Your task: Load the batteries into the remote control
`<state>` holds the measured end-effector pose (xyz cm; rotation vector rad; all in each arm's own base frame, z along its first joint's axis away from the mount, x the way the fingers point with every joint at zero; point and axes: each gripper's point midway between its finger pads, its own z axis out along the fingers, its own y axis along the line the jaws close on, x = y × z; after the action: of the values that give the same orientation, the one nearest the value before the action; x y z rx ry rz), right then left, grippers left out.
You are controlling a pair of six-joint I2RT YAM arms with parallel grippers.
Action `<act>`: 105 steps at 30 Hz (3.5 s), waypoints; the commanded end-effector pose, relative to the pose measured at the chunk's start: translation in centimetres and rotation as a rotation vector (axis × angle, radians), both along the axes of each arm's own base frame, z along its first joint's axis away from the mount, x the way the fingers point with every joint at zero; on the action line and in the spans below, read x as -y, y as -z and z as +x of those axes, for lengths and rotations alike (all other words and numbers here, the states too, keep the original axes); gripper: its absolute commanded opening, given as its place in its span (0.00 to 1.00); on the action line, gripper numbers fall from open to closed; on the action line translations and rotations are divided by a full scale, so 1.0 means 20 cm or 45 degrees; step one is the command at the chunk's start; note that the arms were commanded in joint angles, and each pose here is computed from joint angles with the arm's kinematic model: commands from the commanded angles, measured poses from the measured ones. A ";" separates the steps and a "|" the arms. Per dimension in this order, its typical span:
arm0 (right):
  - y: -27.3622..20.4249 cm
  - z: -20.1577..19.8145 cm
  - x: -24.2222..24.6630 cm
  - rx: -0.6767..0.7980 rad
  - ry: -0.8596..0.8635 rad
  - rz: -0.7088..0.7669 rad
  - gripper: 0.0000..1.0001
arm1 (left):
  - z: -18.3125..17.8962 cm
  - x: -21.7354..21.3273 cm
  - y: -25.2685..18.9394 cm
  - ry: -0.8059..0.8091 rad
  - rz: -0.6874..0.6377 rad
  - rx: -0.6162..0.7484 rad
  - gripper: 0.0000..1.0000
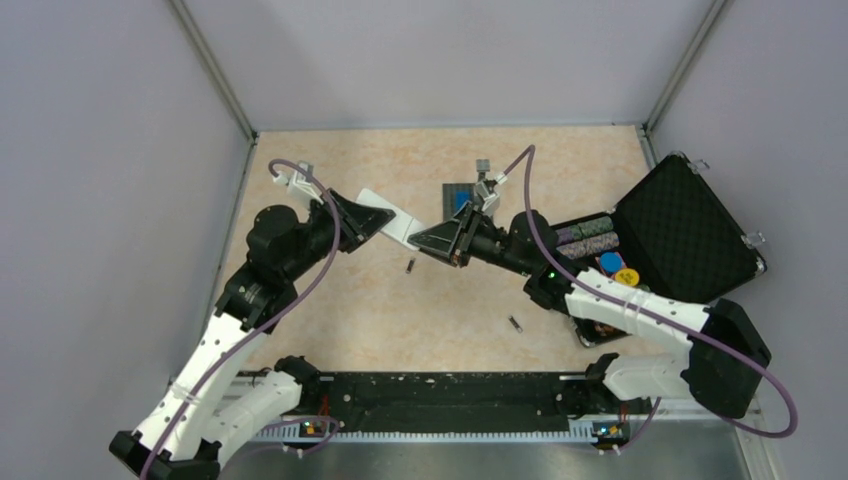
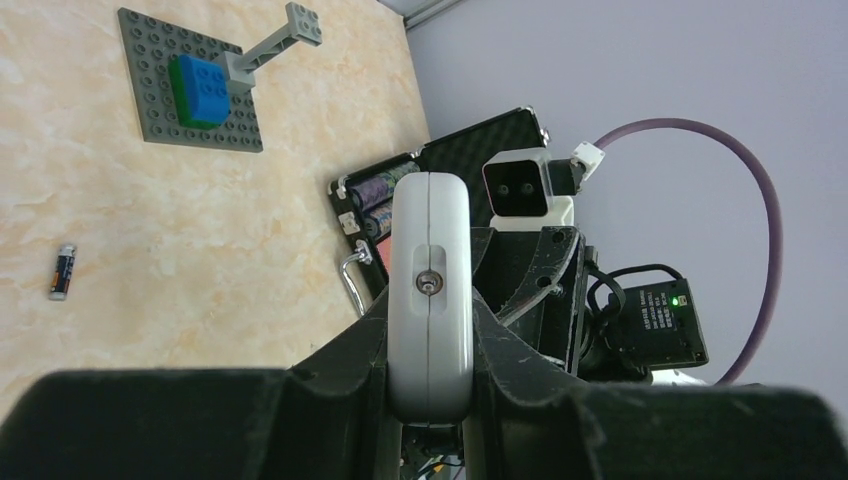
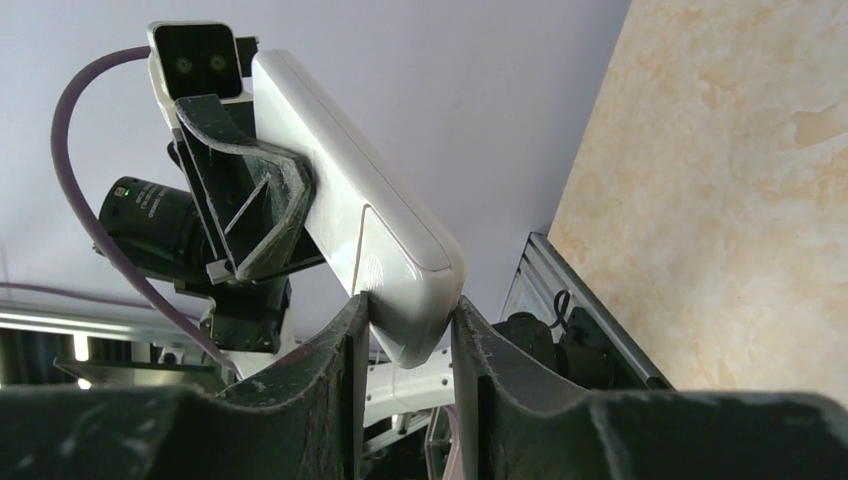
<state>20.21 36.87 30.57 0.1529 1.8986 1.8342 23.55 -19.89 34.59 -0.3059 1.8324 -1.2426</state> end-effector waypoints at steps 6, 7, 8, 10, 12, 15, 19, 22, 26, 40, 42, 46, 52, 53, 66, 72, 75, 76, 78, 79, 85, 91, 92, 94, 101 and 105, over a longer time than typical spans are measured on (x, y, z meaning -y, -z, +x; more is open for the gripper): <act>0.04 0.03 0.05 0.016 0.066 -0.053 0.20 | 0.00 -0.01 -0.17 0.012 -0.010 0.140 0.00; 0.04 0.03 0.05 0.018 0.068 -0.068 0.20 | 0.00 -0.01 -0.17 0.009 0.005 0.143 0.00; 0.05 0.03 0.05 0.013 0.071 -0.084 0.19 | 0.01 -0.01 -0.16 0.003 0.025 0.148 0.00; 0.07 0.04 0.06 0.006 0.075 -0.104 0.19 | 0.01 -0.02 -0.14 0.010 0.069 0.179 0.00; 0.08 0.04 0.05 0.006 0.074 -0.123 0.19 | 0.01 0.01 -0.11 0.059 0.108 0.222 0.00; 0.08 0.06 0.04 0.016 0.075 -0.160 0.17 | 0.01 0.04 -0.05 0.125 0.168 0.271 0.00; 0.07 0.08 0.02 0.029 0.076 -0.183 0.13 | 0.00 0.07 0.00 0.187 0.200 0.323 0.00; 0.05 0.09 -0.01 0.045 0.064 -0.167 0.08 | 0.03 0.05 0.07 0.154 0.257 0.296 0.00; 0.05 0.10 -0.03 0.054 0.046 -0.156 0.00 | 0.09 -0.02 0.18 0.058 0.349 0.241 0.00; 0.50 0.22 0.13 0.038 0.249 -0.634 0.00 | 0.19 -0.35 0.53 -0.372 0.628 0.002 0.00; 0.68 0.25 0.22 0.009 0.312 -0.800 0.00 | 0.17 -0.34 0.53 -0.355 0.624 0.006 0.00; 0.95 0.27 0.35 -0.066 0.365 -1.084 0.00 | 0.15 -0.32 0.51 -0.330 0.590 0.023 0.00; 1.19 0.30 0.48 -0.156 0.415 -1.402 0.00 | 0.12 -0.30 0.48 -0.297 0.548 0.053 0.00; 1.21 0.30 0.50 -0.173 0.425 -1.452 0.00 | 0.12 -0.30 0.48 -0.300 0.545 0.057 0.00; 1.21 0.28 0.60 -0.166 0.437 -1.565 0.59 | 0.05 -0.33 0.42 -0.315 0.487 0.065 0.00; 1.18 0.13 0.78 -0.205 0.424 -1.633 0.60 | 0.00 -0.32 0.38 -0.278 0.446 0.077 0.00; 1.21 0.02 0.94 -0.281 0.443 -1.708 0.56 | -0.02 -0.30 0.38 -0.253 0.428 0.074 0.00; 1.24 -0.02 1.00 -0.322 0.453 -1.744 0.53 | -0.03 -0.30 0.38 -0.244 0.419 0.072 0.00; 1.28 -0.10 1.09 -0.385 0.469 -1.781 0.50 | -0.04 -0.29 0.38 -0.231 0.402 0.069 0.00; 1.30 -0.13 1.12 -0.407 0.475 -1.790 0.49 | -0.05 -0.29 0.38 -0.230 0.395 0.068 0.00; 1.37 -0.20 1.21 -0.471 0.487 -1.831 0.42 | -0.06 -0.29 0.42 -0.235 0.376 0.059 0.00; 1.38 -0.17 1.17 -0.389 0.400 -1.854 0.46 | -0.05 -0.29 0.44 -0.232 0.382 0.050 0.00; 1.38 -0.17 1.16 -0.377 0.383 -1.851 0.47 | -0.05 -0.29 0.44 -0.233 0.383 0.051 0.00; 1.37 -0.16 1.13 -0.355 0.358 -1.837 0.47 | -0.04 -0.29 0.44 -0.231 0.387 0.052 0.00; 1.31 -0.13 1.10 -0.305 0.378 -1.777 0.46 | -0.05 -0.24 0.44 -0.147 0.418 0.103 0.00; 1.23 -0.09 1.08 -0.225 0.357 -1.760 0.45 | -0.06 -0.24 0.44 -0.129 0.436 0.110 0.00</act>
<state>16.10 13.59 2.74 0.1208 2.7206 -0.0246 22.13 -14.46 24.25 -0.2190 1.9507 -0.8126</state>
